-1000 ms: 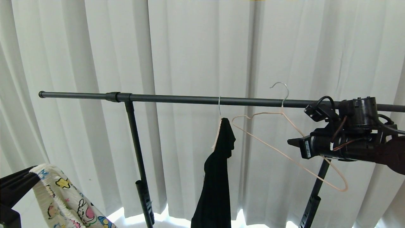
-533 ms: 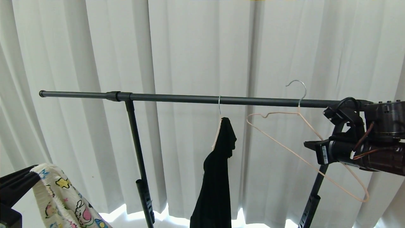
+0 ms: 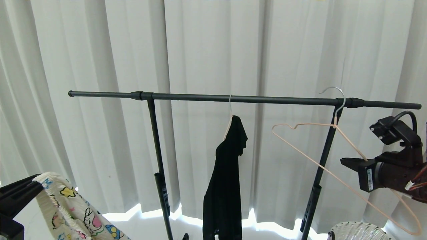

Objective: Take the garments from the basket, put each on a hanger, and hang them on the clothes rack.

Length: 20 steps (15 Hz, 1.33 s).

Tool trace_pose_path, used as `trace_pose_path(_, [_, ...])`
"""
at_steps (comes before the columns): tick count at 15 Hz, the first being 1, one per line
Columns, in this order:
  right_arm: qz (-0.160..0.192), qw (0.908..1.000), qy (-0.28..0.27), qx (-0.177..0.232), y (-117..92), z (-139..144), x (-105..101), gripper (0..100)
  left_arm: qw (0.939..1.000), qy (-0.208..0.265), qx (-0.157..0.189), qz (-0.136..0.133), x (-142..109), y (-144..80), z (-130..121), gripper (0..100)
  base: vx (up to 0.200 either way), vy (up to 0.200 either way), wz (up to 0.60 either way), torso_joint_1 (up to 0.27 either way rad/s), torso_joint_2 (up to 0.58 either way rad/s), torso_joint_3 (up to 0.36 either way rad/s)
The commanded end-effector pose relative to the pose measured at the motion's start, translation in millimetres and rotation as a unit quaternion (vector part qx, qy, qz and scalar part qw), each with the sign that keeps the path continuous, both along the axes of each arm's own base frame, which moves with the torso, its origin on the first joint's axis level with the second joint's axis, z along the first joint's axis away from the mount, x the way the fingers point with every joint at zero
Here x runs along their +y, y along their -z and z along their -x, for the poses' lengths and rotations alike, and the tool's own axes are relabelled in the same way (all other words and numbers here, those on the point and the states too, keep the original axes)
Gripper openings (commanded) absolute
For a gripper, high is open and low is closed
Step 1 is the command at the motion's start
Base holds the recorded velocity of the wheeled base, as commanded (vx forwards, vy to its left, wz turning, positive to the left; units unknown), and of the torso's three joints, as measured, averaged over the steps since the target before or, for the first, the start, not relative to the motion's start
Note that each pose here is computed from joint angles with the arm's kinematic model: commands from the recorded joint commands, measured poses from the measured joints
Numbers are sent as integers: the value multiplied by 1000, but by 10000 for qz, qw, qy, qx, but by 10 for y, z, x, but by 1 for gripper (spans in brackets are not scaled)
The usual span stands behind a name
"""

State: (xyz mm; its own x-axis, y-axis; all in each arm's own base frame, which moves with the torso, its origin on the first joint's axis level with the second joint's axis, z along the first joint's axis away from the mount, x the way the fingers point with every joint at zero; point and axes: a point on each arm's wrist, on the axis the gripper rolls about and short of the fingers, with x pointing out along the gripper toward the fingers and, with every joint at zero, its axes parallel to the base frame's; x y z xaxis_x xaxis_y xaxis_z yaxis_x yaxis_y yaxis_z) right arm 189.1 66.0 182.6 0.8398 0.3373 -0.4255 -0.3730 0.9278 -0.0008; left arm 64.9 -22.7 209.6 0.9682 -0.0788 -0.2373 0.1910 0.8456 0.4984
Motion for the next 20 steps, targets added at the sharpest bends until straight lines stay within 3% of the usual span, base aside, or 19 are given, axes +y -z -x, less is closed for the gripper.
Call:
trace_pose_path(1, [-57, 9998, -147, -157, -18, 222, -22, 0, 10000, -4, 62, -22, -13, 9, -26, 0, -200, 0, 0, -2, 2, 2])
trace_pose_path(9, [-162, 9885, -1468, -312, 52, 760, 168, 0, 9996, 26, 253, -77, -85, 22, -167, 0, -200, 0, 0, -1, 1, 1])
trace_pose_path(13, [-231, 9708, -2364, -333, 64, 978, 312, 0, 9992, 104, 382, -80, -120, 36, -223, 0, 0, 0, 0, 0, 0, 0])
trace_pose_path(15, [-281, 9560, -2908, -254, 67, 1087, 428, 0, 9981, -19, 558, 277, -189, 0, -357, 0, 0, 0, 0, 0, 0, 0])
trace_pose_path(16, [-281, 9560, -2908, -254, 67, 1087, 428, 0, 9981, -19, 558, 277, -189, 0, -357, 0, 0, 0, 0, 0, 0, 0])
trace_pose_path(17, [-565, 9399, -3367, 66, 67, 1222, 555, 0, 9939, -234, 744, 780, -287, -63, -557, 0, 0, 0, 0, 0, 0, 0])
trace_pose_path(18, [-672, 9334, -3518, 228, 65, 1270, 615, 0, 9910, -334, 881, 952, -338, -60, -660, 0, 0, 0, 0, 0, 0, 0])
trace_pose_path(20, [-759, 9348, -3436, 479, 60, 1260, 771, 0, 9862, -486, 1180, 1056, -426, 13, -838, 0, 0, 0, 0, 0, 0, 0])
